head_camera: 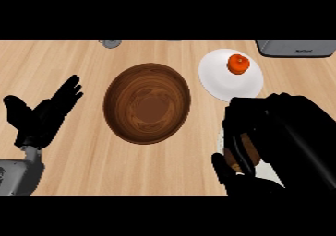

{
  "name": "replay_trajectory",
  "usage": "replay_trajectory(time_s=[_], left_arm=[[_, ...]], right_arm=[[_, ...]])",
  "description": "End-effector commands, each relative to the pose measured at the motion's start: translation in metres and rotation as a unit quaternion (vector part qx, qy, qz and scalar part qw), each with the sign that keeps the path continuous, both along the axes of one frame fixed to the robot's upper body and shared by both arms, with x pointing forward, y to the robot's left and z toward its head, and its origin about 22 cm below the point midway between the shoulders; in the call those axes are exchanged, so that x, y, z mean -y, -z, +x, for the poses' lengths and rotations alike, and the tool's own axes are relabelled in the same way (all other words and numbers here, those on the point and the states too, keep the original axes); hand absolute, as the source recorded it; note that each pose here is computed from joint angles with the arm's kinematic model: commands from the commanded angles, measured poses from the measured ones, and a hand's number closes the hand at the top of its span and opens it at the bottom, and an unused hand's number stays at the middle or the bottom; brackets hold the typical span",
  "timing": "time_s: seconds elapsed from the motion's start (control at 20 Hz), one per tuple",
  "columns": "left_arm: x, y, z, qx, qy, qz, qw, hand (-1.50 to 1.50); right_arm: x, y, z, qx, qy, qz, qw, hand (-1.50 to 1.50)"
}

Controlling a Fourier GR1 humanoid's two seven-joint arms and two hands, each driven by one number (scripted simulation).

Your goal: Pick the sweet potato from the placemat and place it in the bowl

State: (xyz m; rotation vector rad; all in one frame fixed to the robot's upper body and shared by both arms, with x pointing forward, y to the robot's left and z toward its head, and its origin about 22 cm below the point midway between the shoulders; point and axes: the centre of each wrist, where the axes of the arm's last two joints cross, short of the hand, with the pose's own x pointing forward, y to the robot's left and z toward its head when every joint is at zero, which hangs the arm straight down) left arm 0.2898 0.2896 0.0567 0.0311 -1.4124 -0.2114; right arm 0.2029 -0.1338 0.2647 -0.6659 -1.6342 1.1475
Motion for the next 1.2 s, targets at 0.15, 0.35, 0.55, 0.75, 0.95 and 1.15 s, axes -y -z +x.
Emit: replay_trajectory(time_s=[0.15,0.35,0.55,0.75,0.95,1.15], left_arm=[[0.003,-0.009,0.008,-0.003,0.004,-0.01,0.9999,0.0],[0.011,0.01,0.0,0.01,0.009,0.009,0.9999,0.0],[-0.012,-0.013,0.005,0.006,0.014,0.007,0.9999,0.0],[0.012,-0.011,0.003,0.012,0.01,0.005,0.9999,0.0],[0.019,-0.007,0.005,0.01,0.017,-0.003,0.9998,0.0],[0.016,-0.007,0.004,0.015,0.025,0.003,0.9996,0.0]], right_arm=[[-0.064,-0.03,0.017,-0.006,0.038,0.009,0.999,1.5],[-0.09,-0.037,0.041,0.0,0.04,0.02,0.999,1.5],[-0.108,-0.011,0.079,0.013,0.06,0.007,0.998,1.5],[-0.12,-0.004,0.11,-0.004,0.086,0.018,0.996,1.5],[-0.136,0.029,0.138,-0.021,0.095,0.033,0.995,1.5],[-0.132,0.064,0.168,-0.039,0.084,0.044,0.995,1.5]])
